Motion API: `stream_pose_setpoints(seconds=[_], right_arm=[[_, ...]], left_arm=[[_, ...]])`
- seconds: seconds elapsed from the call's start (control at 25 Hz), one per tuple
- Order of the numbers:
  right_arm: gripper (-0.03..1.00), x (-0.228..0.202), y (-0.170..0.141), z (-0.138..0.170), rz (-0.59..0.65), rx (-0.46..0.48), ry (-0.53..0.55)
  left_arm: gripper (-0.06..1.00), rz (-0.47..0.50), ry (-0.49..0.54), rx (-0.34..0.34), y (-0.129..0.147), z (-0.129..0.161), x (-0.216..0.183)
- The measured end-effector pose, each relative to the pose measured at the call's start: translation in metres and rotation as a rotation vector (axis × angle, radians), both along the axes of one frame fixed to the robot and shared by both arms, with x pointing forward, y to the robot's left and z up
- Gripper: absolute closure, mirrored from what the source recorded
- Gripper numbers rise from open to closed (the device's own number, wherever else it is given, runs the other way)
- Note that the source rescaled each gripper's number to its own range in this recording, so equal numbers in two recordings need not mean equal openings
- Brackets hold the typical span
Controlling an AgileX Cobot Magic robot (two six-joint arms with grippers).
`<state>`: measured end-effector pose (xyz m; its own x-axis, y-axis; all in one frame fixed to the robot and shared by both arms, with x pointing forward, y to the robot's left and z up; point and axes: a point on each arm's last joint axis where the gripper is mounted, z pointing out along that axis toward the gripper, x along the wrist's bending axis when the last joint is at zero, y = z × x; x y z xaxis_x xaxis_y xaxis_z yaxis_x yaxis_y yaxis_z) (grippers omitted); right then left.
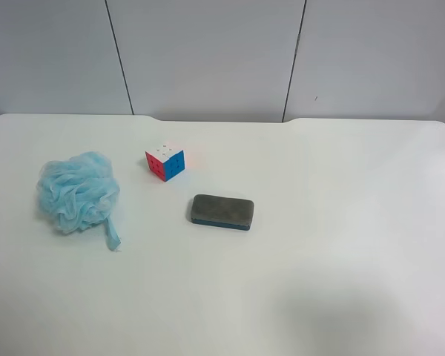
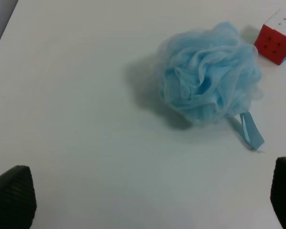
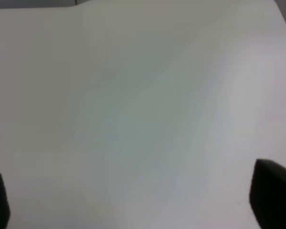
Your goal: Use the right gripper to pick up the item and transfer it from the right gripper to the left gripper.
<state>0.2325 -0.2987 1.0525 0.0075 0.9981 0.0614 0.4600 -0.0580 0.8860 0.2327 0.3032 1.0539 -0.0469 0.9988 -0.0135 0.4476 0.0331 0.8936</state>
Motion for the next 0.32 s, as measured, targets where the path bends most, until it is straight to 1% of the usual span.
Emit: stream_pose_setpoints(seconds=[0.32], right_arm=[[-0.03, 0.0000, 0.0000, 0.0000, 0.000, 0.000, 0.000]], left_arm=[[-0.06, 0.000, 0.000, 0.000, 0.0000, 0.0000, 0.0000]])
